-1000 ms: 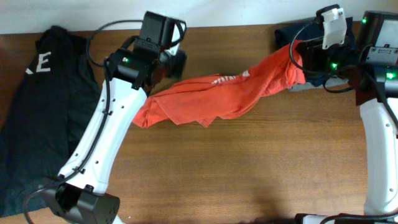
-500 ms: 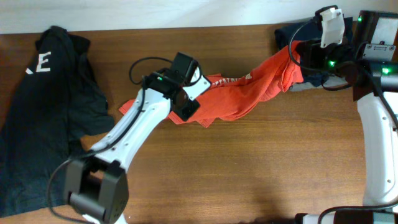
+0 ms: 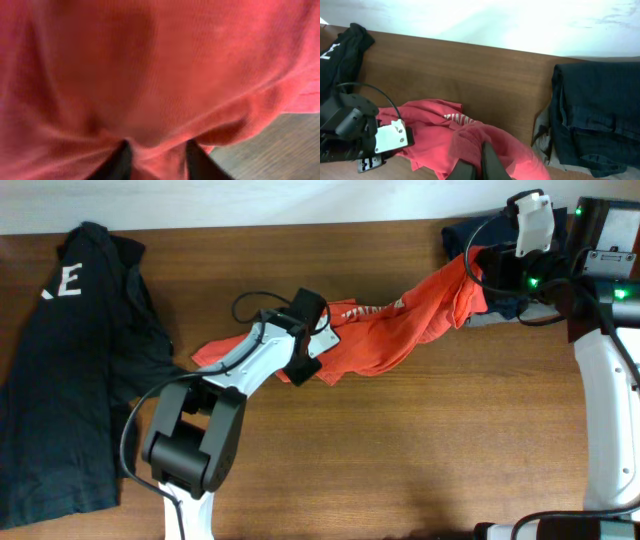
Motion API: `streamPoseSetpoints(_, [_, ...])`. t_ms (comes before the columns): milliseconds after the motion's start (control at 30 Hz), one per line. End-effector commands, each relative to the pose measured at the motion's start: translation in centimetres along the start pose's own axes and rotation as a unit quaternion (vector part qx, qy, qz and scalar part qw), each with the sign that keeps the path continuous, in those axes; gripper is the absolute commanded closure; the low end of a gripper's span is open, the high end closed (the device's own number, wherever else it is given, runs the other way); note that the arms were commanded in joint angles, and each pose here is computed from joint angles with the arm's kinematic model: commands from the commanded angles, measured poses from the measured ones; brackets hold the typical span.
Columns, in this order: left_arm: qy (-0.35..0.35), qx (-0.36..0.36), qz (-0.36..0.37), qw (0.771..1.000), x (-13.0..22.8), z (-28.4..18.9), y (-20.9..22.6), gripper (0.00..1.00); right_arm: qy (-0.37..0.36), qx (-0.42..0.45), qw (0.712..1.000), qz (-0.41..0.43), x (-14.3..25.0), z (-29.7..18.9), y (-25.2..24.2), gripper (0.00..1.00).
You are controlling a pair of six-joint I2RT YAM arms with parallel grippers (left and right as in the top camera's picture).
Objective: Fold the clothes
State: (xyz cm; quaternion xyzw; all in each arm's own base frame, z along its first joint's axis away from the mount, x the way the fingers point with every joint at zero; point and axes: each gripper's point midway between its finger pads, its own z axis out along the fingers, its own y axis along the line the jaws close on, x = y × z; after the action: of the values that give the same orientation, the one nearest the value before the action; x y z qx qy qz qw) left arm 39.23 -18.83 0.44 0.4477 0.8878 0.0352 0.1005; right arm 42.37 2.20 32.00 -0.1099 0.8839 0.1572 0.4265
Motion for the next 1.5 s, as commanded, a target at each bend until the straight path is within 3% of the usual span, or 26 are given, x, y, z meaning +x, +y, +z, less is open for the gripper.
streamPoseSetpoints(0, [0.016,-0.006,0.007,1.0,0.6,0.9,0.2,1.0,-0.011,0.002,1.0,-0.006,-0.8,-0.4,0.1,0.96])
streamPoseSetpoints(200, [0.011,-0.071,-0.056,0.996,-1.1,-4.2,3.6,0.99,-0.01,0.002,1.0,-0.005,-0.8,-0.4,0.1,0.96])
streamPoseSetpoints(233, [-0.004,-0.078,-0.063,0.995,-1.9,-6.2,4.2,1.0,-0.009,0.002,1.0,-0.005,-0.8,-0.4,0.1,0.96])
streamPoseSetpoints(267, [-0.049,-0.123,-0.111,0.985,-3.2,-11.9,6.4,0.99,-0.008,0.002,1.0,-0.004,-0.7,-0.4,0.1,0.96])
streamPoseSetpoints(433, [-0.129,-0.193,-0.153,0.961,-3.6,-21.5,9.0,1.0,-0.004,0.002,1.0,0.003,-0.5,-0.4,0.0,0.96])
streamPoseSetpoints(767, [-0.188,-0.227,-0.264,0.918,3.5,-32.3,9.6,1.0,0.013,0.017,0.998,0.063,1.2,-3.9,-0.2,0.96])
streamPoseSetpoints(900, [-0.191,-0.21,-0.283,0.916,5.5,-33.8,8.1,0.99,0.016,0.027,0.996,0.087,2.2,-7.2,0.9,0.96])
streamPoseSetpoints(1133, [-0.128,-0.147,-0.278,0.94,7.2,-31.4,5.3,1.0,0.057,0.058,0.985,0.154,5.6,-10.4,1.7,0.96])
streamPoseSetpoints(1333, [-0.077,-0.134,-0.307,0.939,7.1,-27.9,6.1,0.99,0.134,0.071,0.97,0.189,8.3,-7.5,-0.5,0.96])
streamPoseSetpoints(1467, [-0.027,-0.128,-0.322,0.938,6.2,-22.7,8.4,1.0,0.181,0.064,0.958,0.213,9.7,-3.1,-3.1,0.96])
